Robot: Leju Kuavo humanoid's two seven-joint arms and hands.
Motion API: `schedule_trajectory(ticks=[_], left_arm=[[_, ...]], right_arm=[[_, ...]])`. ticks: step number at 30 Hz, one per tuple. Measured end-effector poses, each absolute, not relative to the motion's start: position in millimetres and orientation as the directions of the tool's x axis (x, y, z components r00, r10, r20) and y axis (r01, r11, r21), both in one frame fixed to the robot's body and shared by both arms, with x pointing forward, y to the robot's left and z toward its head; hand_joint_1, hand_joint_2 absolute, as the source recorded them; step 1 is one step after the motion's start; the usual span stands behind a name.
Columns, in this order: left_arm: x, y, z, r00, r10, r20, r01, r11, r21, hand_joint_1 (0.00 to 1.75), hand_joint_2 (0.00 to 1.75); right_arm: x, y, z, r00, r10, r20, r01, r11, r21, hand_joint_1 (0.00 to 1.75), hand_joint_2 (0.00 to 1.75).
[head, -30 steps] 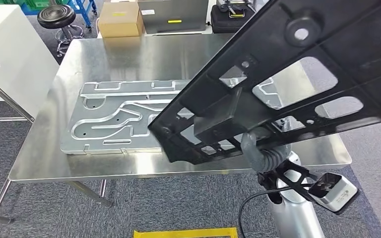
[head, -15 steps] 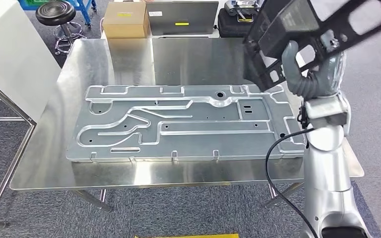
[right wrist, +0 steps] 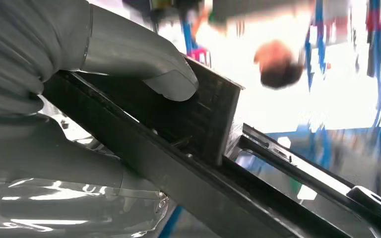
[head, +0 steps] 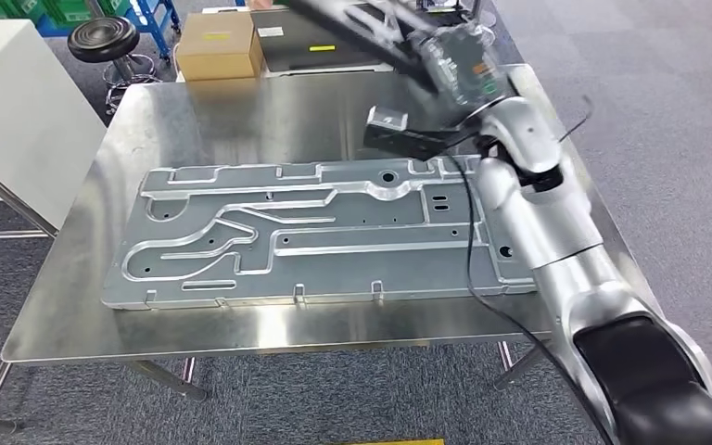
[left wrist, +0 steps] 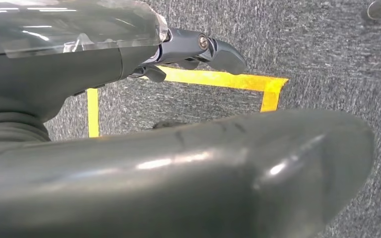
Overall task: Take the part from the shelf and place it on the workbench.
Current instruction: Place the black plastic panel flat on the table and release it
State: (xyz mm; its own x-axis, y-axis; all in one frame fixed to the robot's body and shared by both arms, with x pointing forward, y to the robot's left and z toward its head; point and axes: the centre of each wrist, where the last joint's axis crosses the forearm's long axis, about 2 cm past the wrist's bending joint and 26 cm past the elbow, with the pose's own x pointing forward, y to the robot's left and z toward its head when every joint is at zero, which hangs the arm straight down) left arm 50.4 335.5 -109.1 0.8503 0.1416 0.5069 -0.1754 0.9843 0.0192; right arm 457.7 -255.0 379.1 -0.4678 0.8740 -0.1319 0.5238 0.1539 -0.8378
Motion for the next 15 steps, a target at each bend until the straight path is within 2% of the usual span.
schedule_trajectory(ticks=[7,15], left_arm=[[51.7,337.3,-108.8,0.855,0.125,0.503,-0.156,0.988,0.020,0.00,0.00],[51.1,337.7,-108.8,0.858,0.117,0.500,-0.142,0.990,0.011,0.00,0.00]], right_arm=[[474.6,-191.9,316.1,-0.506,0.851,-0.140,0.289,0.015,-0.957,1.75,1.75],[477.2,-174.9,276.9,-0.478,0.871,-0.115,0.084,-0.085,-0.993,1.75,1.75]])
